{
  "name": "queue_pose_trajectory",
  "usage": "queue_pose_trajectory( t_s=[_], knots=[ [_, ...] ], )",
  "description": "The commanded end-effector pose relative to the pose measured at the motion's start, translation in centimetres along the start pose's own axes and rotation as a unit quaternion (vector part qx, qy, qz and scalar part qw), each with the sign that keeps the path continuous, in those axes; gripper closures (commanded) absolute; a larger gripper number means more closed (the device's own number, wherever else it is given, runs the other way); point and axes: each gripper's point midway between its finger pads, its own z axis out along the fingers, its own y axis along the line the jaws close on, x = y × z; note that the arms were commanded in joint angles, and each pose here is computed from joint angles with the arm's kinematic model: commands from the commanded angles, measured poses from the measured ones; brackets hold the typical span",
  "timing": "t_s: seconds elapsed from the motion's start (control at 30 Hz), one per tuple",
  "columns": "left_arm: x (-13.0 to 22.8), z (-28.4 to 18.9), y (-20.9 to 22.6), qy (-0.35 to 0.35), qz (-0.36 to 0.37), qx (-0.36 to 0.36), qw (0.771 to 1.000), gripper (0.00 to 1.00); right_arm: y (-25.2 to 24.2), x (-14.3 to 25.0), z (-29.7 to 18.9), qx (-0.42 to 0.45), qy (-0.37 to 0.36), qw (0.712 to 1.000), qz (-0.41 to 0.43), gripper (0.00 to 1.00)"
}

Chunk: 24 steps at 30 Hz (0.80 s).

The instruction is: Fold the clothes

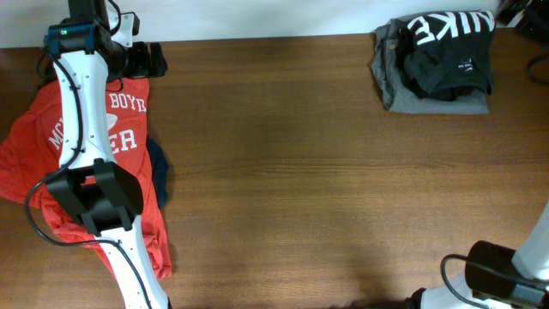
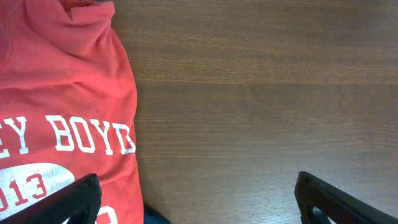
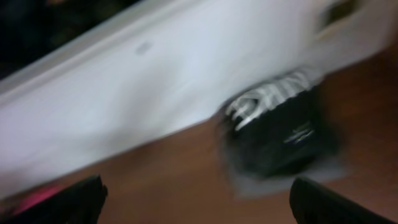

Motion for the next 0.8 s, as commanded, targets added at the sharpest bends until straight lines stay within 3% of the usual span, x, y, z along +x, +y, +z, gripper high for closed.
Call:
queue_pose_trajectory(
  t_s=[0.0, 0.3, 0.53, 0.63, 0.77],
  knots=[
    [0.3, 0.6, -0.1, 0.007, 0.01, 0.001, 1.0, 0.01, 6.4, 3.5, -0.2, -0.166, 0.093, 0.98, 0.067, 0.01],
    [0.3, 0.6, -0.1, 0.007, 0.01, 0.001, 1.0, 0.01, 6.6, 3.6, 0.1, -0.163, 0.097, 0.979, 0.072, 0.01],
    [0.3, 0.6, -0.1, 0.007, 0.01, 0.001, 1.0, 0.01, 2.9, 3.1, 0.5, -0.014, 0.046, 0.998, 0.05, 0.01],
    [0.3, 0.6, -0.1, 0.007, 0.01, 0.001, 1.0, 0.01, 2.7, 3.2, -2.0, 0.074, -0.02, 0.997, 0.01, 0.01],
    [0.3, 0.6, -0.1, 0.007, 0.01, 0.001, 1.0, 0.01, 2.8, 4.4, -4.8, 0.101, -0.089, 0.991, -0.012, 0.01]
  ],
)
